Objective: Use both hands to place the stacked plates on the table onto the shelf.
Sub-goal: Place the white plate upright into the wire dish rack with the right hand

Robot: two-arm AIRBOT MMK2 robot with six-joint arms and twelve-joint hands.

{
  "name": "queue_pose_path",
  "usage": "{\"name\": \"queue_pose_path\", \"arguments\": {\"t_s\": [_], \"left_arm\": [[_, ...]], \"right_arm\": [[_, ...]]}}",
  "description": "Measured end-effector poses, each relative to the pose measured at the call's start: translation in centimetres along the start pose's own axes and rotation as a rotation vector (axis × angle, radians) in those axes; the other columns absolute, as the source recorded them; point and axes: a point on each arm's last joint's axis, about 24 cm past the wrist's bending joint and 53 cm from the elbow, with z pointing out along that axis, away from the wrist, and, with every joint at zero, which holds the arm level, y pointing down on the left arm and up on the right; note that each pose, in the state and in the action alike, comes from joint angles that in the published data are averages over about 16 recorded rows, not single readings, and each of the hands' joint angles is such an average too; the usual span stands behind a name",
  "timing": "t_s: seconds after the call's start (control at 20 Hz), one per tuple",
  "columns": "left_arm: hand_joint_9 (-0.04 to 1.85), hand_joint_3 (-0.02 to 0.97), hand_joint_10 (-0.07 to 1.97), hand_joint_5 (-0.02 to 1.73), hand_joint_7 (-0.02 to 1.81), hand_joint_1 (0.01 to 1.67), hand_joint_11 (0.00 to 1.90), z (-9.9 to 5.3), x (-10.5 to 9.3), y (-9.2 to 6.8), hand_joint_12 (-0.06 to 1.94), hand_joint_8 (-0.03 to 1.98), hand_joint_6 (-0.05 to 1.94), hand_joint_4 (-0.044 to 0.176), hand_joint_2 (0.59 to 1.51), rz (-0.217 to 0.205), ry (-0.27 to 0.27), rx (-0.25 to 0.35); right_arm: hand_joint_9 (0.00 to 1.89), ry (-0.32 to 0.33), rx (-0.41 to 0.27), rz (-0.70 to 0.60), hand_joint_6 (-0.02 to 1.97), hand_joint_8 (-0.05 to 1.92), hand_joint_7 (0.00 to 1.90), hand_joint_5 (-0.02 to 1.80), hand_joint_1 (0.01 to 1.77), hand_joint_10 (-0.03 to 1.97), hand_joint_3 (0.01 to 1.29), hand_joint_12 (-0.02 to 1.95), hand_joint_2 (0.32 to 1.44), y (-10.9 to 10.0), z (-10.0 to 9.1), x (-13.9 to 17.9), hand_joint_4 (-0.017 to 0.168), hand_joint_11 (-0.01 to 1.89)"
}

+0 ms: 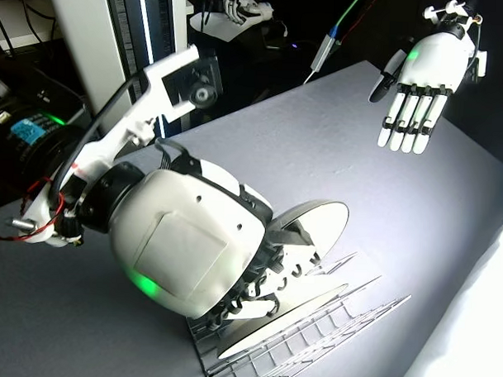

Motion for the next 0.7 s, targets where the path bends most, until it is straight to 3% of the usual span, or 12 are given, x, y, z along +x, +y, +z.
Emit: {"name": "queue_pose_path", "arguments": {"t_s": [0.25,0.7], "left_arm": [[0.16,0.0,0.01,0.15,0.18,0.02,0.02,0.0,0.0,-0.1,0.28,0.0,0.01,0.005,1.204,-0.002,0.0,0.003],[0.16,-0.001,0.01,0.14,0.18,0.02,0.02,0.1,0.0,-0.2,0.28,0.0,0.01,0.005,1.204,-0.005,0.001,0.004]], "right_arm": [[0.91,0.016,0.011,-0.067,1.06,0.91,0.97,0.83,1.36,1.12,0.01,1.44,1.07,-0.8,-0.2,0.2,-0.007,0.62],[0.72,0.019,0.012,-0.13,0.54,0.46,0.83,0.72,1.25,0.65,0.01,1.39,1.12,-1.2,-0.3,-0.2,-0.006,0.35]]}}
